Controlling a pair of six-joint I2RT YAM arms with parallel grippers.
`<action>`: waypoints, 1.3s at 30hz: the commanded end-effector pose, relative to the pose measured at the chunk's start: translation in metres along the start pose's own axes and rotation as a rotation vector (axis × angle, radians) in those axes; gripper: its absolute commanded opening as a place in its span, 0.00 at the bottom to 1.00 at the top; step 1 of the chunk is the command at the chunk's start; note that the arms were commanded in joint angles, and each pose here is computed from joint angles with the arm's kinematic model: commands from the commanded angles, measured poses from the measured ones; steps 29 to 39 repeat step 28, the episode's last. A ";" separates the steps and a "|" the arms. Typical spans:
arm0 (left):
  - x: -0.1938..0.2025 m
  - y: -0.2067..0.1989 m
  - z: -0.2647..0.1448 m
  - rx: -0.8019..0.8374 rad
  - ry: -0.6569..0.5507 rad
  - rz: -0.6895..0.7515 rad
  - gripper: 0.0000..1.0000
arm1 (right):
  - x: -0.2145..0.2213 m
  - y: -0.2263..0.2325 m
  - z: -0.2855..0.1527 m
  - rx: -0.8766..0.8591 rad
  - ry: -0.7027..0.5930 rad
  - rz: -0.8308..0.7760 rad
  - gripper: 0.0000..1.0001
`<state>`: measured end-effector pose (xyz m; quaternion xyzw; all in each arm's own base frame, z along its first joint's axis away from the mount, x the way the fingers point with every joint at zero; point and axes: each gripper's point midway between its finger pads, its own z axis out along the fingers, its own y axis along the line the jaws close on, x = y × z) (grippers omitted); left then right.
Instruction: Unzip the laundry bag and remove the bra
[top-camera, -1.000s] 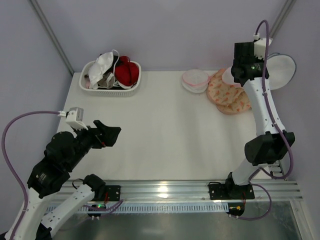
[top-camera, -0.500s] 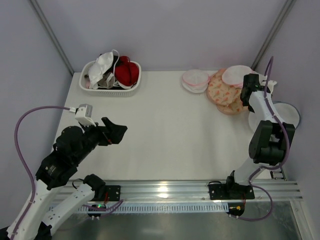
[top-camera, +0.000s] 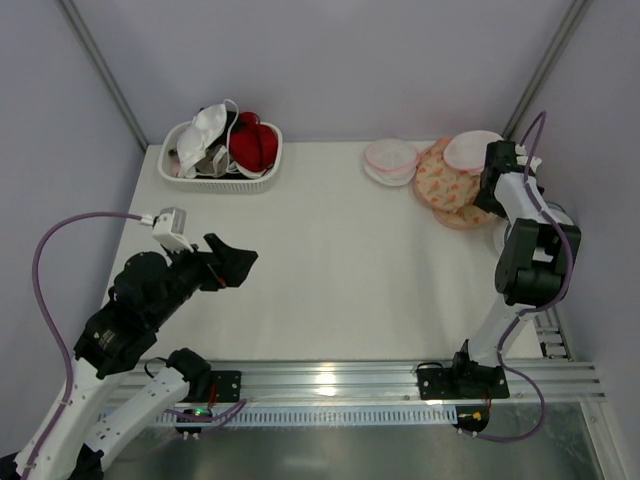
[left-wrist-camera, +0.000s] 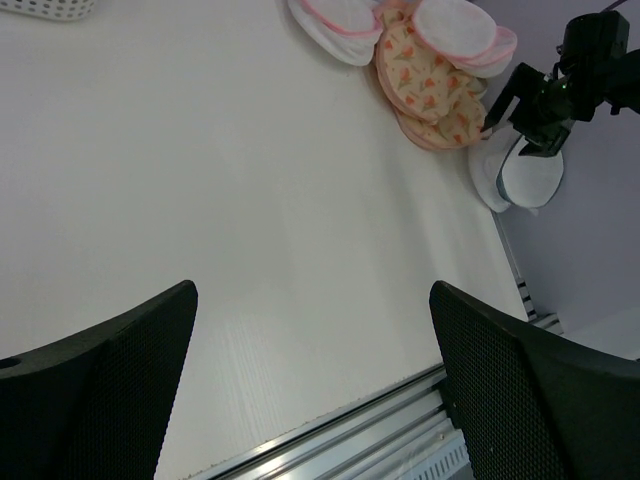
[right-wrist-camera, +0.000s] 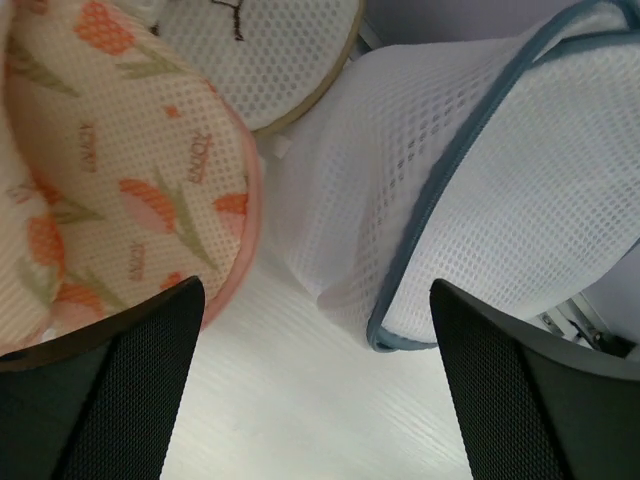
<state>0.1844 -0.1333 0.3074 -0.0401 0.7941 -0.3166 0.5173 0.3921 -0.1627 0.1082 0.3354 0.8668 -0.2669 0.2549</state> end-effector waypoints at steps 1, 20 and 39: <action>-0.005 -0.010 0.002 0.048 -0.022 -0.012 0.99 | -0.046 0.011 -0.066 -0.237 -0.171 0.085 0.99; -0.002 0.002 0.026 -0.046 0.025 0.019 0.99 | 0.159 0.069 -0.402 -1.493 -0.275 -0.408 1.00; 0.009 0.008 0.035 -0.067 0.051 -0.005 1.00 | 0.213 0.058 -0.389 -1.519 -0.174 -0.409 1.00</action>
